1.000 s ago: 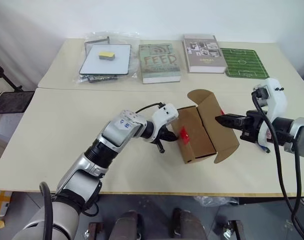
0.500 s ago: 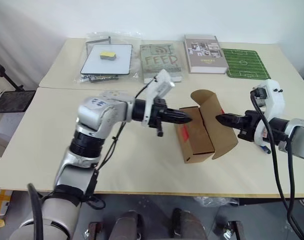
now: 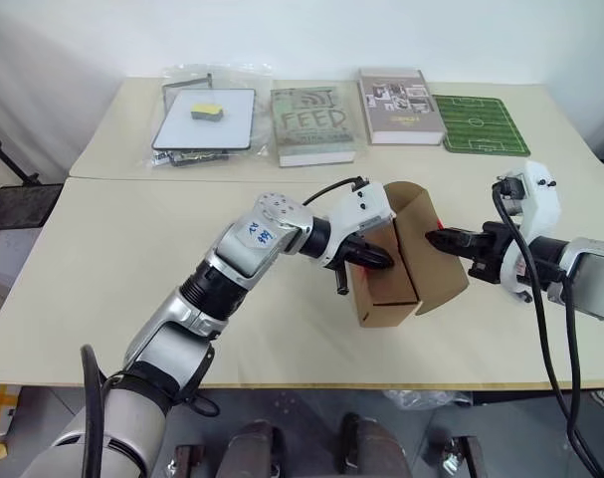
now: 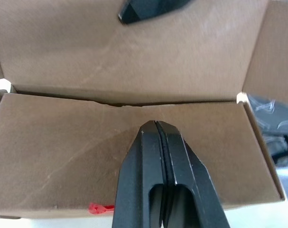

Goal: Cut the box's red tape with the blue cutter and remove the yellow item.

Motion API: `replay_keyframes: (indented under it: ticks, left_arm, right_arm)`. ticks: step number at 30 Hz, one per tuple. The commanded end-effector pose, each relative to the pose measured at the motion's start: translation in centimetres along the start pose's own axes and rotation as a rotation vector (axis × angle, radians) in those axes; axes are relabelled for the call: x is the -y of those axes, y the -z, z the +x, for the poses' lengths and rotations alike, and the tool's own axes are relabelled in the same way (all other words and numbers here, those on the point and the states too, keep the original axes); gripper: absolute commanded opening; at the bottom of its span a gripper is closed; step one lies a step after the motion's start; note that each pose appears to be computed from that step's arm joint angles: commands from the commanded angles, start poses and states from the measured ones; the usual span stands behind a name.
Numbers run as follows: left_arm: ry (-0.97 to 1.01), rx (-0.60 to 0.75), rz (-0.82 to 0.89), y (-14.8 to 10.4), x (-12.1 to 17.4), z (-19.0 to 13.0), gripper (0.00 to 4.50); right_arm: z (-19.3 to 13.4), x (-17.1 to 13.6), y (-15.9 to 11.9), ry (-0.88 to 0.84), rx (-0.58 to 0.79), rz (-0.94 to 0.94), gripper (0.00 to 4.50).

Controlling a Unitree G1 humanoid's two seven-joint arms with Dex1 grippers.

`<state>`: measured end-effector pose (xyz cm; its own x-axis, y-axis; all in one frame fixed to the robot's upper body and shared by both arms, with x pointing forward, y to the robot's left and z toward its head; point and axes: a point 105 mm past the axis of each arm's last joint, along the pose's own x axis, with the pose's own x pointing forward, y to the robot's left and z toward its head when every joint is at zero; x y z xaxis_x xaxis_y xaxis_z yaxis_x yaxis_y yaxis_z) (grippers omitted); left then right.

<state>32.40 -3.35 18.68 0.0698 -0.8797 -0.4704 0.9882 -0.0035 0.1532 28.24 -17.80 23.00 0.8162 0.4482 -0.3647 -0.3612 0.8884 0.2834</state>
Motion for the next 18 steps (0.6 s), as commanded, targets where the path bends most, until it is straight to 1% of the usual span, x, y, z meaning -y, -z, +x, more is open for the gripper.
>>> replay_keyframes:
  ticks: [1,7,12,15,18]
  left_arm:
    - [-0.019,-0.147,-0.04,4.0,-0.1,-0.9,0.0]
    - [-0.048,-0.204,-0.07,6.1,0.3,-2.5,0.0]
    - [-0.072,-0.218,-0.103,6.8,0.8,-3.3,0.0]
    - [-0.091,-0.219,-0.132,7.1,1.0,-3.5,0.0]
    - [-0.106,-0.214,-0.152,7.3,0.9,-3.3,0.0]
  right_arm:
    - [-0.5,0.2,0.7,0.017,-0.05,-0.03,0.01]
    - [-1.0,1.6,0.3,0.067,-0.073,-0.028,0.01]
    - [-0.3,3.1,1.6,0.125,-0.15,0.013,0.01]
    - [0.5,3.9,3.1,0.157,-0.212,0.05,0.01]
    - [1.0,4.0,3.9,0.16,-0.247,0.066,0.01]
